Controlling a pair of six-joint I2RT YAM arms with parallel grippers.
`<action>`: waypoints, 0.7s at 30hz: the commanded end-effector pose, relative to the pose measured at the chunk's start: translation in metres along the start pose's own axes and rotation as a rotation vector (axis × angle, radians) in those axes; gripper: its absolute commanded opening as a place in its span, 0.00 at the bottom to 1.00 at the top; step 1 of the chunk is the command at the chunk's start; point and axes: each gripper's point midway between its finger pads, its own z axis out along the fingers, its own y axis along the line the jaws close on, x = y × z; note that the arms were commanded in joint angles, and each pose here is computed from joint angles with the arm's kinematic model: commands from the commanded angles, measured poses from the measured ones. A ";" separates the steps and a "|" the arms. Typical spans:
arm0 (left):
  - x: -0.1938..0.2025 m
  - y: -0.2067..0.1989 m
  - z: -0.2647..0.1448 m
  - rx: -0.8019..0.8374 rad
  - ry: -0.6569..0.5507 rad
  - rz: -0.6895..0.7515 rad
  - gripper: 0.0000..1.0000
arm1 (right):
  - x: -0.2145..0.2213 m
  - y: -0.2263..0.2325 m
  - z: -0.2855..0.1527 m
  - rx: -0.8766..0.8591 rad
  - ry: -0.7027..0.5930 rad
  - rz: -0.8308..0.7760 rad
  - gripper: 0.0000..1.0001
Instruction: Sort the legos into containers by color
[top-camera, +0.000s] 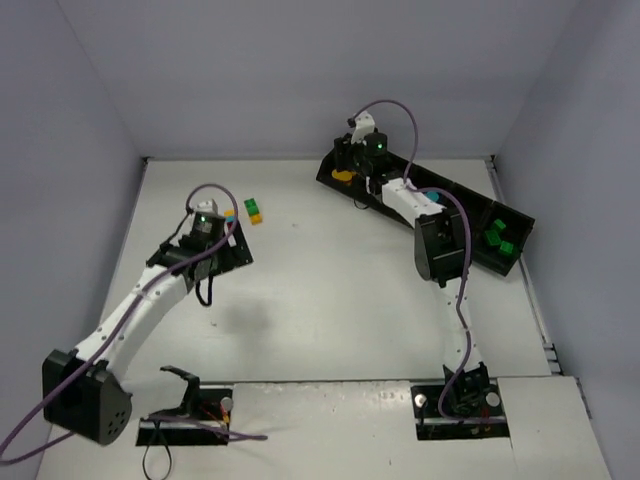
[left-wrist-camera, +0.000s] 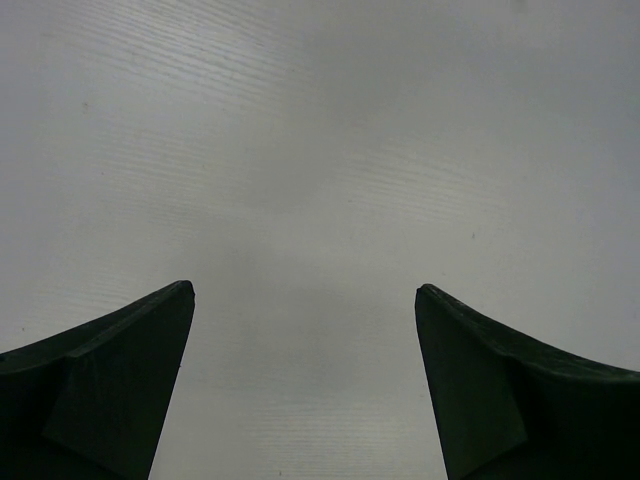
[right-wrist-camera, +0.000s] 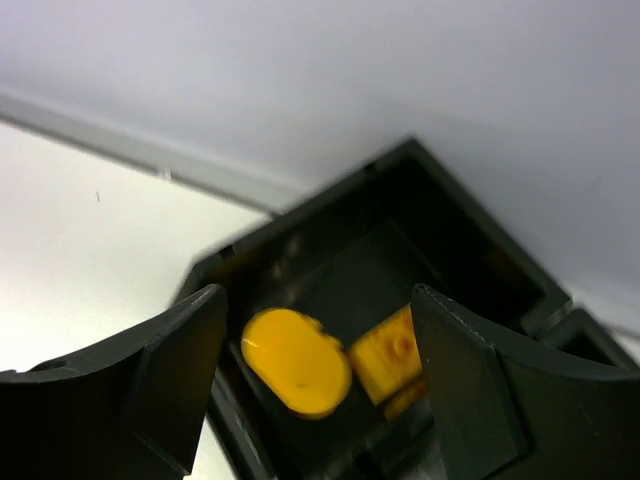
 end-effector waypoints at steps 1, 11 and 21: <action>-0.046 -0.015 0.001 0.081 -0.062 -0.062 0.84 | -0.107 -0.008 -0.042 -0.008 -0.205 -0.005 0.71; -0.126 -0.007 0.067 0.008 -0.102 -0.092 0.70 | -0.116 0.024 -0.165 -0.143 -0.151 0.035 0.72; -0.130 0.007 0.145 -0.168 0.038 -0.083 0.66 | -0.127 0.041 -0.262 -0.177 -0.187 0.129 0.72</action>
